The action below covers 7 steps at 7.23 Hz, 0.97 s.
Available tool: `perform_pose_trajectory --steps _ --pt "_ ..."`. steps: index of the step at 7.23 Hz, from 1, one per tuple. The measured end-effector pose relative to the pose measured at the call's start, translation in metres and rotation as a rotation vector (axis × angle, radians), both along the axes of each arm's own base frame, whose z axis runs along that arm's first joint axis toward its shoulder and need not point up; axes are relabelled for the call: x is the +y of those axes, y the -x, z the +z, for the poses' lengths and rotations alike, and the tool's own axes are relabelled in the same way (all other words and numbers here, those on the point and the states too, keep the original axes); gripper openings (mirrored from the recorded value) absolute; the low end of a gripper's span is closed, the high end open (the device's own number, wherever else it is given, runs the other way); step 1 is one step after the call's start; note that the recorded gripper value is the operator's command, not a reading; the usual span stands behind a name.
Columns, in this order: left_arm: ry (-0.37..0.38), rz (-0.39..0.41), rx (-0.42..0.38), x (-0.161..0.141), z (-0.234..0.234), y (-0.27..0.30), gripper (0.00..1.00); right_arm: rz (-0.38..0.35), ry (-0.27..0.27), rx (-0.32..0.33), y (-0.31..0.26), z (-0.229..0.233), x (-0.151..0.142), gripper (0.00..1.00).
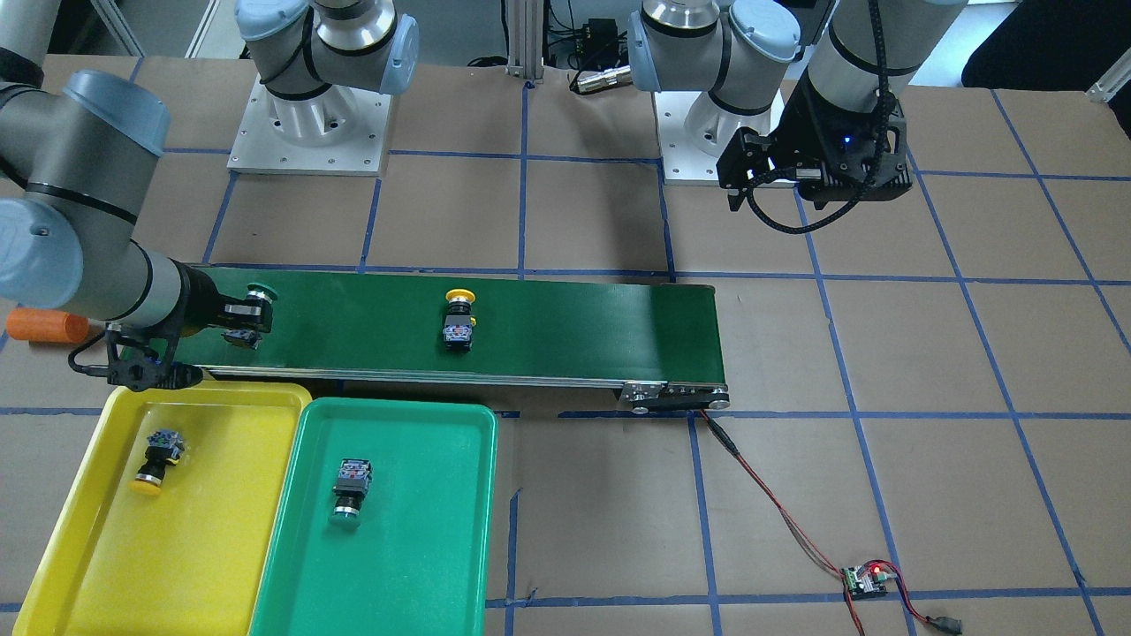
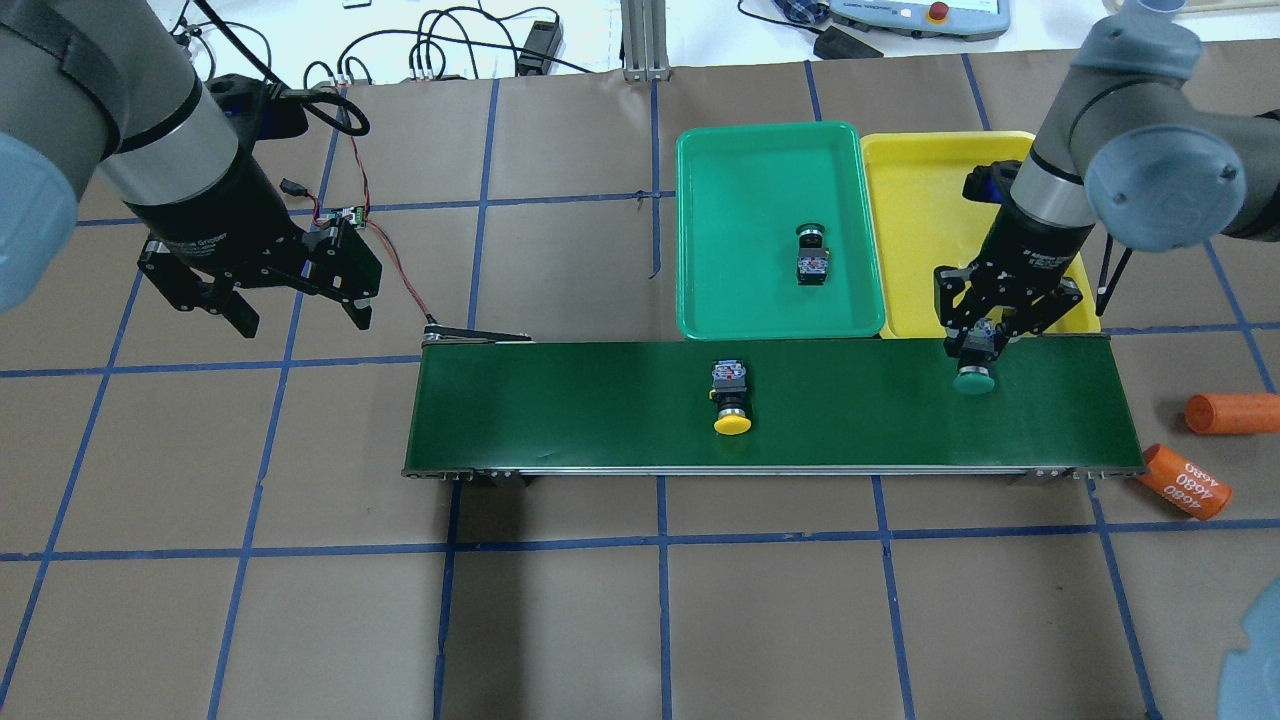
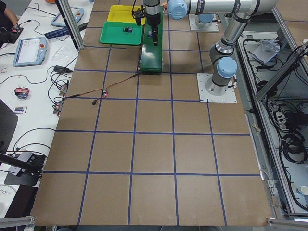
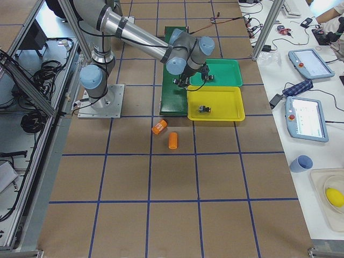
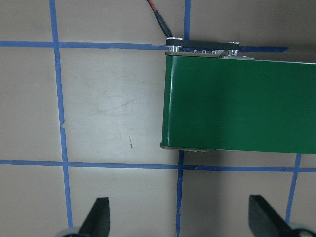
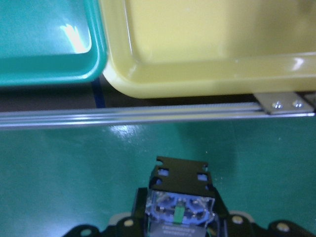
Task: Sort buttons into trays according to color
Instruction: 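Place the green button in the green tray and open the right gripper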
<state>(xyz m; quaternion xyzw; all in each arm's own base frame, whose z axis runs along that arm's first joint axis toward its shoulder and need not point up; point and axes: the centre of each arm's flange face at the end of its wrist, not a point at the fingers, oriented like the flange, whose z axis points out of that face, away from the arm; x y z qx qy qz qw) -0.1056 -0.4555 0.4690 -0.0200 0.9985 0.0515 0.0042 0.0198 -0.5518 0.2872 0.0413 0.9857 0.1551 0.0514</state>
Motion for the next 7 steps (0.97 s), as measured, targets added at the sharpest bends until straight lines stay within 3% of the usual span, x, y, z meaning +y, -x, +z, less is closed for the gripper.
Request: perform_pose_trajectory --steps 1,3,4,5,7 --pt "0.001 0.000 0.001 0.000 0.000 0.000 1.00 0.013 0.031 -0.012 -0.007 0.009 -0.027 0.00" --pt "0.001 0.000 0.000 0.001 0.001 0.000 1.00 0.057 0.075 0.004 -0.082 0.005 -0.098 0.00" --pt "0.001 0.000 0.000 0.000 0.000 0.000 1.00 0.057 0.083 0.018 -0.127 -0.006 -0.120 0.18" --pt "0.002 0.000 -0.001 0.001 0.001 0.000 1.00 0.050 0.078 0.024 -0.162 -0.024 -0.129 0.99" --pt "0.001 -0.002 -0.002 0.000 0.000 0.000 1.00 0.063 0.082 0.045 -0.192 -0.047 -0.133 1.00"
